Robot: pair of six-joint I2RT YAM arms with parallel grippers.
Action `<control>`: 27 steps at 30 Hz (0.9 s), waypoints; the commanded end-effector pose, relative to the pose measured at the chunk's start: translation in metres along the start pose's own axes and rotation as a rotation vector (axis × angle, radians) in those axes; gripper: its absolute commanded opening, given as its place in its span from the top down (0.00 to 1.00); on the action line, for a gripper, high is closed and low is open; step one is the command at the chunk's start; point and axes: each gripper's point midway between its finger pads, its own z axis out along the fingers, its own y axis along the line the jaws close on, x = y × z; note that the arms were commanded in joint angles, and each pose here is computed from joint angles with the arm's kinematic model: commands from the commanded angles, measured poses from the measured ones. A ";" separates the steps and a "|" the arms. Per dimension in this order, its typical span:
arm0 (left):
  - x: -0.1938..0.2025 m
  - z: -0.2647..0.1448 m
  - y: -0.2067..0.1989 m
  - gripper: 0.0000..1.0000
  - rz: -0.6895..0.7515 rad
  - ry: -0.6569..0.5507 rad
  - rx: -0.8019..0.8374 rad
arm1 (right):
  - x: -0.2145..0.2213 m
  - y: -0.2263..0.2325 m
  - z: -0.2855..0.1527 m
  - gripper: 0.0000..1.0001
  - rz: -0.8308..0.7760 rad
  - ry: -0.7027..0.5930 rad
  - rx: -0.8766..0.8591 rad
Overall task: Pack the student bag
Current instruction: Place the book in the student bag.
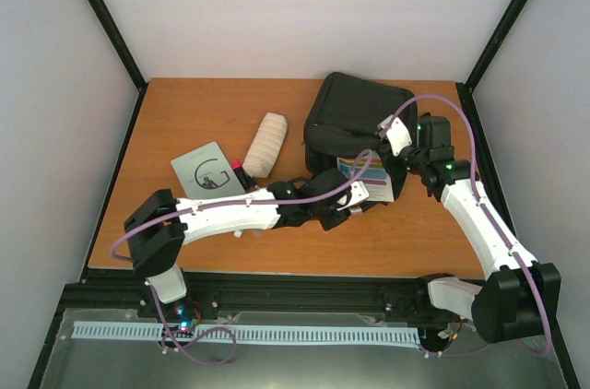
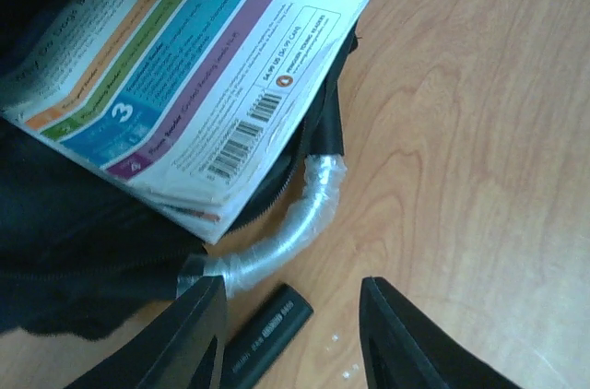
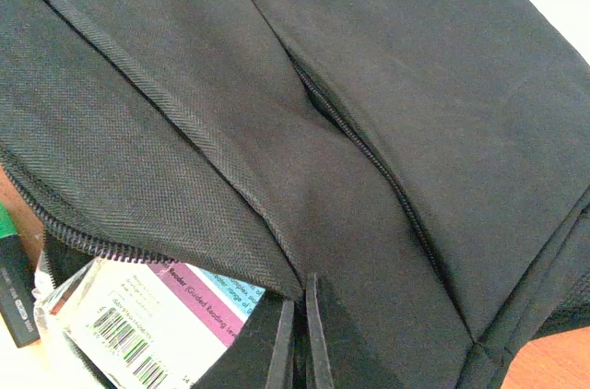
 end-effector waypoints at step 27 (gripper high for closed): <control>-0.029 0.080 0.013 0.67 0.459 0.044 -0.184 | -0.031 0.019 -0.019 0.97 -0.034 -0.142 -0.087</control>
